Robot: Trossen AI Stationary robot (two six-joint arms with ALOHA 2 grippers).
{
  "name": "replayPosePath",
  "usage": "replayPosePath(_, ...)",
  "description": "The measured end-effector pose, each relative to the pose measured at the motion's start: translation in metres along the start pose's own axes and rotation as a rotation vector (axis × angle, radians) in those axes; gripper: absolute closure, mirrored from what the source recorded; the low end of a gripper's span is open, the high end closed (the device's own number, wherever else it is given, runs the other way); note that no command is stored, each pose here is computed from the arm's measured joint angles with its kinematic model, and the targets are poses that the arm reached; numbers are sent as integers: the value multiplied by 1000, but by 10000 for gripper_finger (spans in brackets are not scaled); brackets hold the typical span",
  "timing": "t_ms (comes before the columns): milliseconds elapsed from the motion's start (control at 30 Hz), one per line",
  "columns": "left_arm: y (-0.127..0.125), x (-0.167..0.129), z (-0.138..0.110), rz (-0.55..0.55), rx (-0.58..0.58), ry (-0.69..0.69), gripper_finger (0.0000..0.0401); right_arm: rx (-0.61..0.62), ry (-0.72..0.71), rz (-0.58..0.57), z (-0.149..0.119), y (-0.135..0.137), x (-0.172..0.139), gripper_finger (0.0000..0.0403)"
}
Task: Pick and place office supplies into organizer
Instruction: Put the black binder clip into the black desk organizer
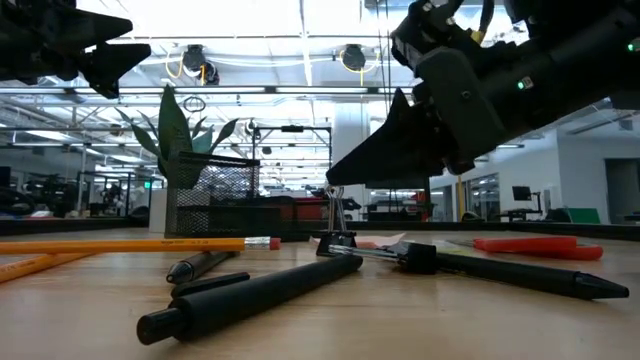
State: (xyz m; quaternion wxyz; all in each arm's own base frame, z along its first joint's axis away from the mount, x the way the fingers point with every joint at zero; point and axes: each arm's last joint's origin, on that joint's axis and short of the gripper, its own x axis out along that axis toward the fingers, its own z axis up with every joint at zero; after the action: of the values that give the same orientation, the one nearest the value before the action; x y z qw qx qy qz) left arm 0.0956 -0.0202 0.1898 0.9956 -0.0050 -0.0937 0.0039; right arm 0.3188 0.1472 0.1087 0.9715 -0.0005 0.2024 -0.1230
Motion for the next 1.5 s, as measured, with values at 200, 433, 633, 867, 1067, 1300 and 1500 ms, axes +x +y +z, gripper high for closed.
replayPosePath(200,0,0,0,0,0,0,171,35,31,30,-1,-4,4,227)
replayPosePath(433,0,0,0,0,0,0,171,53,51,41,-10,-4,10,227)
replayPosePath(633,0,0,0,0,0,1,171,65,51,56,-17,-6,18,227)
replayPosePath(867,0,0,0,0,1,3,171,75,4,71,-11,-4,18,227)
replayPosePath(1067,0,0,0,0,1,3,171,69,18,67,-13,-5,18,251)
replayPosePath(1300,0,0,0,0,1,3,171,54,21,66,-13,-5,18,311)
replayPosePath(1500,0,0,0,0,1,3,171,31,20,66,-13,-5,18,364)
